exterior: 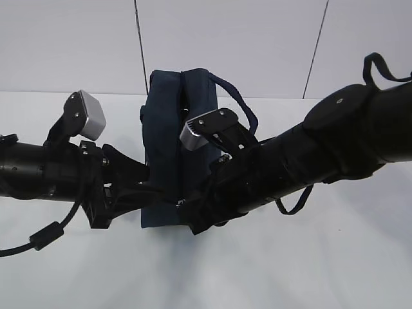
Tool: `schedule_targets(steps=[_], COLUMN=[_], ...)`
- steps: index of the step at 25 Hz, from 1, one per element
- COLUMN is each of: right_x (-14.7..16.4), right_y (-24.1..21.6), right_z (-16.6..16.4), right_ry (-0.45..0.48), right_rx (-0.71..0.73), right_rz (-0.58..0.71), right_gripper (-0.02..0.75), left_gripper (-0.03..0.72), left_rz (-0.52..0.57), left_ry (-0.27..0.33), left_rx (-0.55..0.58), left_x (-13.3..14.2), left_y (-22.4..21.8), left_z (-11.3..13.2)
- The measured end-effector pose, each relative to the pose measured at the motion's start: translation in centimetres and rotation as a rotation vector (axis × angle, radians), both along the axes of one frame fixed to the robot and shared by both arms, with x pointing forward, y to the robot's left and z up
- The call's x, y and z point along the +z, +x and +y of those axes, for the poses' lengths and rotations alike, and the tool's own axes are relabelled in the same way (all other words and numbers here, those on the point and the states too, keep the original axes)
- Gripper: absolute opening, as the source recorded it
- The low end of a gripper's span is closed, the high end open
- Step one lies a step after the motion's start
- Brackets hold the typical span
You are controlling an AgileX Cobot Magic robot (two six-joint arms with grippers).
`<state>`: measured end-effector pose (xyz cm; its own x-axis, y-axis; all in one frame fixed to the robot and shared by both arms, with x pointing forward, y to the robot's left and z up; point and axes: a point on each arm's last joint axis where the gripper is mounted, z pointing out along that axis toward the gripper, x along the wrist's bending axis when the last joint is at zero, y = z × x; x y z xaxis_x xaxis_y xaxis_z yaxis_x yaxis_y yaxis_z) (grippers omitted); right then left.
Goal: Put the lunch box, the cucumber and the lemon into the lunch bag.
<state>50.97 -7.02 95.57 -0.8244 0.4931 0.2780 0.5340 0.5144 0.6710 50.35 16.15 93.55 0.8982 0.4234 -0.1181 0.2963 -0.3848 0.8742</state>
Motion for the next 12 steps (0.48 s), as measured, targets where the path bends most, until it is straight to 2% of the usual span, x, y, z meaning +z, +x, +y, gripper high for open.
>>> schedule_targets(steps=[4, 12], right_x=[0.04, 0.03], right_y=[-0.06, -0.14], right_z=[0.04, 0.06], right_ry=[0.002, 0.003], right_rx=[0.008, 0.016], right_rz=[0.005, 0.010], right_gripper=[0.005, 0.005], left_gripper=[0.405, 0.378], left_rz=[0.000, 0.000], left_ry=[0.050, 0.058], left_rx=[0.032, 0.037], left_x=[-0.40, -0.46], left_y=[0.25, 0.29], left_z=[0.32, 0.37])
